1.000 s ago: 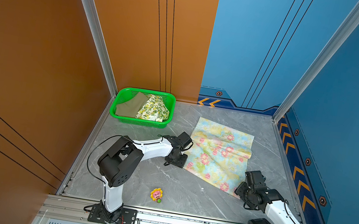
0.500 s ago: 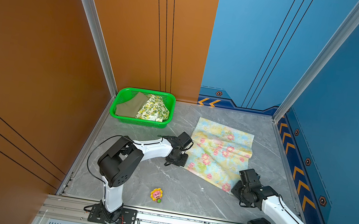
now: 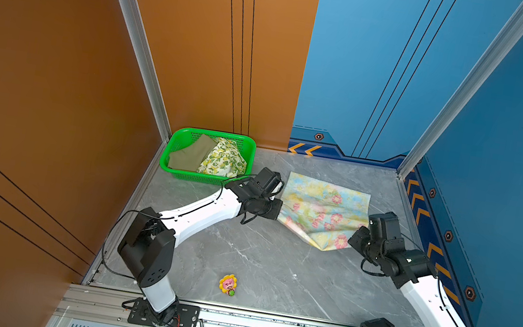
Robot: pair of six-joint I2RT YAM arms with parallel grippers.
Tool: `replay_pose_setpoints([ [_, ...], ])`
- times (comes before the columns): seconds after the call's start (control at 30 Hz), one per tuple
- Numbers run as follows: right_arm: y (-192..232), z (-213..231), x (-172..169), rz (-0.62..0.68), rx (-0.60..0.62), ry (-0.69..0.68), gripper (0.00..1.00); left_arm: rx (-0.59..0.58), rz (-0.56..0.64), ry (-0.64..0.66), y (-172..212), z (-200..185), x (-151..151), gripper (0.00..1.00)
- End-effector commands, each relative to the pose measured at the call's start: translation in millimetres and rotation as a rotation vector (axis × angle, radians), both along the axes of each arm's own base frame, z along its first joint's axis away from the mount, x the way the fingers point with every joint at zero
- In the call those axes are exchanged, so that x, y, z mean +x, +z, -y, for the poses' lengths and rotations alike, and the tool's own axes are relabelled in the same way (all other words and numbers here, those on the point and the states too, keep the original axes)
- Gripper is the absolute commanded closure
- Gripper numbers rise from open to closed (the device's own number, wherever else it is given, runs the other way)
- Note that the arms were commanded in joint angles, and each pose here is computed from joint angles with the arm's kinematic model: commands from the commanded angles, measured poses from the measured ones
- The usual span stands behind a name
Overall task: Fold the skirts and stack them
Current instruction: 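Lift the pastel skirt up by its corners with both grippers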
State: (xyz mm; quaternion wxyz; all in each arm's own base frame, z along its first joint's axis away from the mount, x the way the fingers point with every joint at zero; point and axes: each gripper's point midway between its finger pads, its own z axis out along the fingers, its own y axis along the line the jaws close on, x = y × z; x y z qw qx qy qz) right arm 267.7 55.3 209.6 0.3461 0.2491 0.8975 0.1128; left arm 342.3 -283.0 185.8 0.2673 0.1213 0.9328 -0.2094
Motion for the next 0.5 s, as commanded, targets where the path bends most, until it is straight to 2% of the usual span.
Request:
replay_pose_setpoints([
  [0.0, 47.2, 17.6, 1.6, 0.053, -0.126, 0.005, 1.00, -0.039, 0.086, -0.006, 57.4, -9.2, -0.3, 1.00],
  [0.13, 114.9, 21.3, 11.3, 0.177, -0.159, 0.012, 1.00, -0.144, 0.190, -0.001, 126.2, -16.9, 2.4, 1.00],
  [0.3, 175.4, 21.9, 25.5, 0.284, -0.164, 0.018, 1.00, -0.237, 0.303, 0.010, 193.8, -31.5, 3.2, 1.00],
  [0.47, 195.0, 20.0, 56.7, 0.313, -0.123, 0.022, 1.00, -0.274, 0.324, 0.035, 214.1, -43.0, 28.0, 1.00],
])
